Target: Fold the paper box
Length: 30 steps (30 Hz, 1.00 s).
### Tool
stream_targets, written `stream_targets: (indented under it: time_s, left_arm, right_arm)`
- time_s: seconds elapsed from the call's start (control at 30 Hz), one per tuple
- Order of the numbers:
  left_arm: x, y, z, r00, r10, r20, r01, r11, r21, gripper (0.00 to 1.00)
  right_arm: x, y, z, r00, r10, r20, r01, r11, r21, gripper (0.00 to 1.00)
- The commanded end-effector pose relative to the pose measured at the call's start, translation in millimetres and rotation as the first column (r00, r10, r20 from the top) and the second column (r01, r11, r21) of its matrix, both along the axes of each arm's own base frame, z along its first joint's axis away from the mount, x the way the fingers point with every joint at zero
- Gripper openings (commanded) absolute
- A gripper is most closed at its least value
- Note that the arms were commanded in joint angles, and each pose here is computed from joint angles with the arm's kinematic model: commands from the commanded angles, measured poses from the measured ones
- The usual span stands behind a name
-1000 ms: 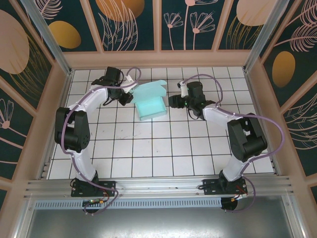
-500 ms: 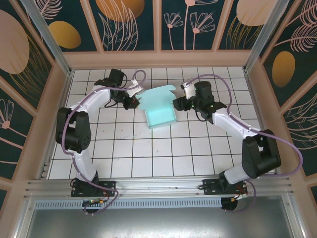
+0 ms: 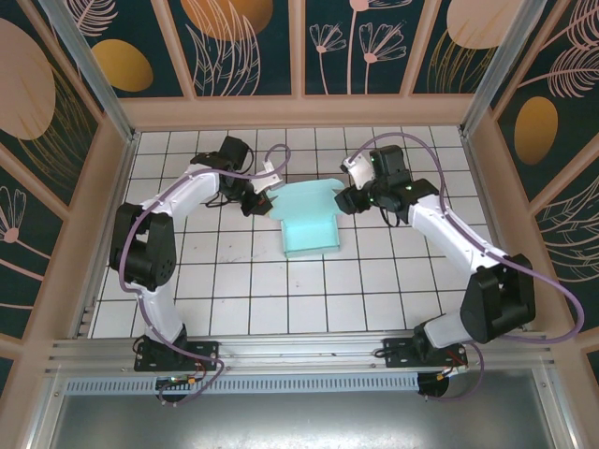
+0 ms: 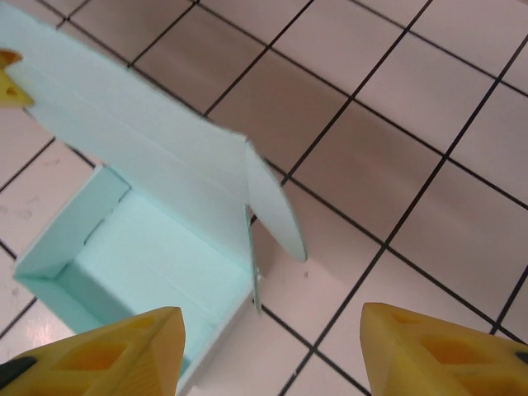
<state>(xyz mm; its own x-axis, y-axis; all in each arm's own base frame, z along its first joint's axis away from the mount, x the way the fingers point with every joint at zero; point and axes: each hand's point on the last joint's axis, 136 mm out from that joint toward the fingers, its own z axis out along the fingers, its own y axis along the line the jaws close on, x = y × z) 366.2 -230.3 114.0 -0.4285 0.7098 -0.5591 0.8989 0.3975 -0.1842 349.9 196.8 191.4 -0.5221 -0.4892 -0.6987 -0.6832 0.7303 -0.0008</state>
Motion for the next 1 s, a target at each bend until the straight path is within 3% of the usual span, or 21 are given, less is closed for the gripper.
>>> stream_targets:
  time_s: [0.0, 0.27, 0.4, 0.83, 0.97]
  left_arm:
    - [-11.1, 3.8, -13.2, 0.999, -0.028, -0.045, 0.031, 0.997, 0.065, 0.00]
    - [-13.6, 3.0, -15.2, 0.998, -0.034, -0.061, 0.038, 0.997, 0.065, 0.00]
    - [-15.0, 3.4, -17.2, 0.997, -0.041, -0.063, 0.046, 0.997, 0.066, 0.00]
    - [-16.2, 0.8, -19.6, 0.995, -0.049, -0.082, 0.054, 0.997, 0.054, 0.00]
    - [-16.4, 1.1, -18.3, 0.996, -0.050, -0.079, 0.054, 0.997, 0.054, 0.00]
  right_arm:
    - [-17.4, -2.9, 2.4, 0.994, 0.087, -0.063, -0.091, 0.994, -0.054, 0.58]
    - [-12.4, 6.6, -9.4, 0.972, 0.166, -0.164, -0.180, 0.981, -0.073, 0.50]
    - [-2.7, 6.2, -15.9, 0.967, 0.171, -0.191, -0.188, 0.980, -0.073, 0.40]
    - [8.1, 19.1, -38.2, 0.926, 0.236, -0.295, -0.251, 0.968, -0.016, 0.35]
    - [14.7, 20.2, -39.7, 0.928, 0.228, -0.293, -0.245, 0.969, -0.023, 0.28]
